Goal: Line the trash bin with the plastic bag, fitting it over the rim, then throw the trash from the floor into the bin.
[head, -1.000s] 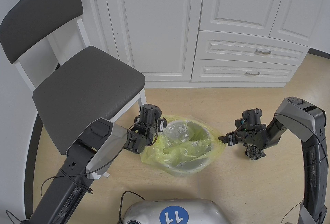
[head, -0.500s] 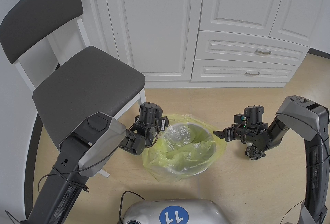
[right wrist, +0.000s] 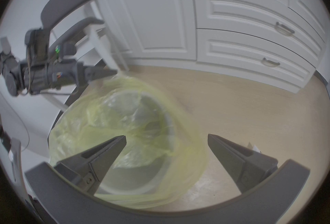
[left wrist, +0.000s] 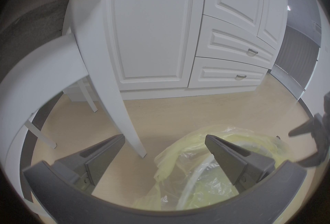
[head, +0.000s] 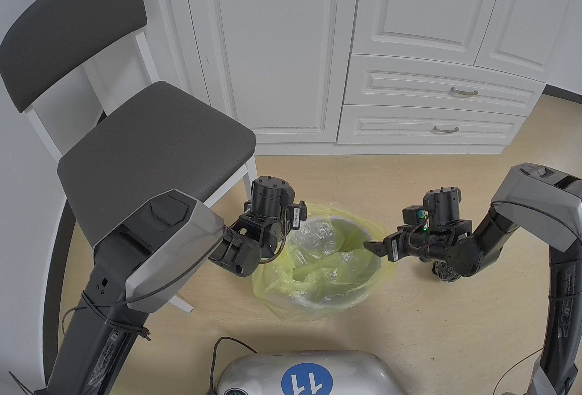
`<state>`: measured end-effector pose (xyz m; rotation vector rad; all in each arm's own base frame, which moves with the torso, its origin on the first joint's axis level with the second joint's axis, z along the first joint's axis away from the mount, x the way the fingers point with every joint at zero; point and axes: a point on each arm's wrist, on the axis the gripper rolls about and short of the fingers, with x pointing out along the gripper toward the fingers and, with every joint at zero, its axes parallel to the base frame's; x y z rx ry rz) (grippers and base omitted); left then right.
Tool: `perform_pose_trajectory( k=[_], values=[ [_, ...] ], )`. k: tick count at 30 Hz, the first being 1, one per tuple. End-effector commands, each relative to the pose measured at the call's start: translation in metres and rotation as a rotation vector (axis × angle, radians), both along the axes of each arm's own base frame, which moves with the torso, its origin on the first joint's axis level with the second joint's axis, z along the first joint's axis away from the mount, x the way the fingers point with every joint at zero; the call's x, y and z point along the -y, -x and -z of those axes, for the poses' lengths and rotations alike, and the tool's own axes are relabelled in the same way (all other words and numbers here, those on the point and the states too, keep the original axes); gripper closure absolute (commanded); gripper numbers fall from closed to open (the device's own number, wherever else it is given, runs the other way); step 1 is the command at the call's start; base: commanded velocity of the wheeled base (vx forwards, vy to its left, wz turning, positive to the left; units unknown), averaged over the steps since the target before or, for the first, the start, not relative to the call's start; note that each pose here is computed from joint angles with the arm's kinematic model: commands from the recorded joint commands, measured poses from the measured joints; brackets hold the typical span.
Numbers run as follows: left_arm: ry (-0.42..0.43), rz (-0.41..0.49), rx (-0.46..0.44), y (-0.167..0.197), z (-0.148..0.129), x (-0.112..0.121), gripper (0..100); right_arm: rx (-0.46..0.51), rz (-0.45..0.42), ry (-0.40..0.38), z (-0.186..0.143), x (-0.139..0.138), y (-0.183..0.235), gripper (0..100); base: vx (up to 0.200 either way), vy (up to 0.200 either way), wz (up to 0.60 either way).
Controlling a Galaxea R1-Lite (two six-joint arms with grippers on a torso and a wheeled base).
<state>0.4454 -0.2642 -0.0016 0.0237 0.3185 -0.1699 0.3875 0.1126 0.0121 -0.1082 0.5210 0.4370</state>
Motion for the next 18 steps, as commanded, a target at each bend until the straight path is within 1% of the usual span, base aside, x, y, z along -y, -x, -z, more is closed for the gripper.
perform_pose_trajectory(
  k=[1,2,3,4,5,8,11,15,18],
  values=[
    [-0.002,-0.001,0.002,0.011,-0.007,-0.006,0,-0.030,-0.082,0.086,0.007,-0.015,0.025,0,0.000,0.000,0.00],
    [-0.001,0.001,0.004,0.014,-0.009,-0.007,0,-0.032,-0.096,0.109,0.010,-0.014,0.027,0,0.000,0.000,0.00],
    [-0.005,0.005,0.002,0.019,-0.009,-0.008,0,-0.035,-0.121,0.157,0.015,-0.010,0.030,0,0.000,0.000,0.00],
    [-0.008,0.004,0.001,0.021,-0.008,-0.010,0,-0.039,-0.132,0.177,0.017,-0.009,0.032,0,0.000,0.000,0.00],
    [-0.010,0.009,0.002,0.028,-0.010,-0.010,0,-0.047,-0.160,0.222,0.022,-0.006,0.037,0,0.000,0.000,0.00],
    [-0.014,0.024,-0.006,0.045,-0.014,-0.013,0,-0.069,-0.203,0.279,0.026,-0.003,0.048,0,0.000,0.000,0.00],
    [-0.023,0.043,-0.016,0.061,-0.014,-0.015,0,-0.075,-0.241,0.323,0.023,0.000,0.058,0,0.000,0.000,0.00],
    [-0.046,0.074,-0.051,0.084,-0.010,-0.020,0,-0.155,-0.317,0.398,0.030,0.001,0.073,0,0.000,0.000,0.00],
    [-0.060,0.087,-0.074,0.093,-0.003,-0.022,0,-0.218,-0.366,0.446,0.038,0.002,0.077,0,0.000,0.000,0.00]
  ],
)
